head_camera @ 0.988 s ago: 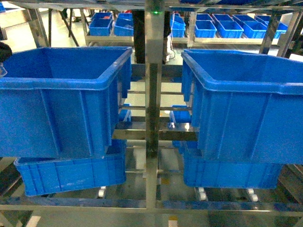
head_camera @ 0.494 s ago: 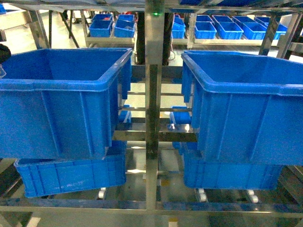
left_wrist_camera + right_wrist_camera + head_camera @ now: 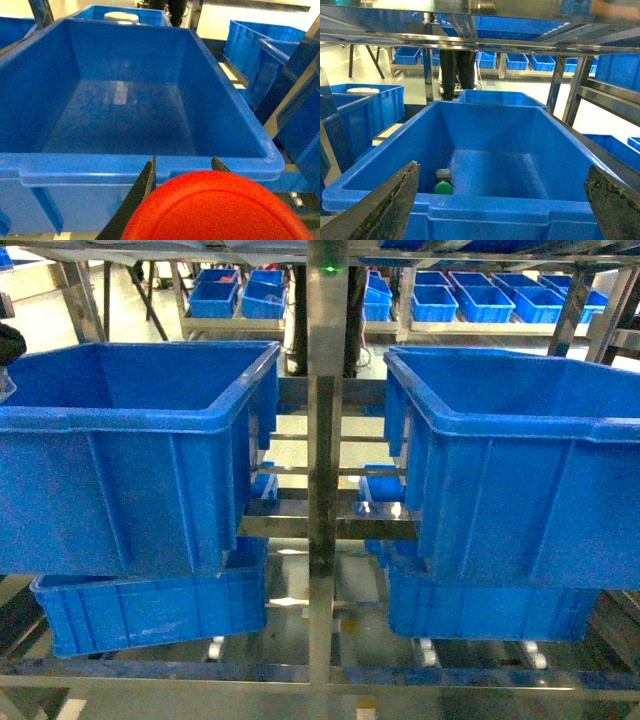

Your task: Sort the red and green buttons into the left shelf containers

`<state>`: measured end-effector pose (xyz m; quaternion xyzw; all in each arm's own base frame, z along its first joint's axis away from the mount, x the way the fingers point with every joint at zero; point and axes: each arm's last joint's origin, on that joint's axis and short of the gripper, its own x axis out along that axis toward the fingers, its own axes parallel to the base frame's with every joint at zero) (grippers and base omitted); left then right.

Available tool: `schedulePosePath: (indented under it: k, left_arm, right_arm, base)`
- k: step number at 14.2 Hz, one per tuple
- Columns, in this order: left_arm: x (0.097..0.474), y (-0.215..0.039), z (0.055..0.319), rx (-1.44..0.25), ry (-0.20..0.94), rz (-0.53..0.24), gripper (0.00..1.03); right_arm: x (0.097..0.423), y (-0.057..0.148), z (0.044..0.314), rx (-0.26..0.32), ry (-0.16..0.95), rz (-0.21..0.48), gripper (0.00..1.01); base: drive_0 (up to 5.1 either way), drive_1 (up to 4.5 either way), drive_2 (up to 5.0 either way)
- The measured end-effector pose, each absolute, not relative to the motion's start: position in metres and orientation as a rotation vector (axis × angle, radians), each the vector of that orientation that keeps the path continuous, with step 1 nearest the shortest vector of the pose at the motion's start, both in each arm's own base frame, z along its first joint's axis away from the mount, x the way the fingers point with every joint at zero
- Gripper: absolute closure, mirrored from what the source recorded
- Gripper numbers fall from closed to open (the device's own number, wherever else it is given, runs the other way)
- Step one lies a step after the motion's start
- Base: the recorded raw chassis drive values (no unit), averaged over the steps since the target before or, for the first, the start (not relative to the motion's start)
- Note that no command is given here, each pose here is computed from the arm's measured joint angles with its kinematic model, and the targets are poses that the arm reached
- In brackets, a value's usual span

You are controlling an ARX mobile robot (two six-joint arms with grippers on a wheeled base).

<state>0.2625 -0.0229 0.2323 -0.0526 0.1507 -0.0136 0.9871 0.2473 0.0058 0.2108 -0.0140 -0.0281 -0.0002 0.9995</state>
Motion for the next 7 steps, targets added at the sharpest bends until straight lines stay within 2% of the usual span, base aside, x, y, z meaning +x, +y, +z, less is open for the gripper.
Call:
schedulePosePath:
  k: [3,5,7]
  left_arm:
    - [0.295,-0.021,0.233,-0.109,0.291,0.008,0.77]
    - [0.331,-0.04,0.245,-0.086,0.217,-0.008,0.77]
    - [0.38,-0.06,0.242,-0.054,0.237,-0.049,0.77]
  right_arm:
    - [0.247,0.006,0.211,-0.028,-0.059,-0.001,0.03]
    - [0.247,0.006,0.211,-0.028,-0.058,-0.001,0.03]
    - [0.247,0.006,0.211,-0.028,-0.058,-0.001,0.03]
  base:
    - [0.0,0.0,0.0]
    - [0.0,0.0,0.0]
    - [0.0,0.0,0.0]
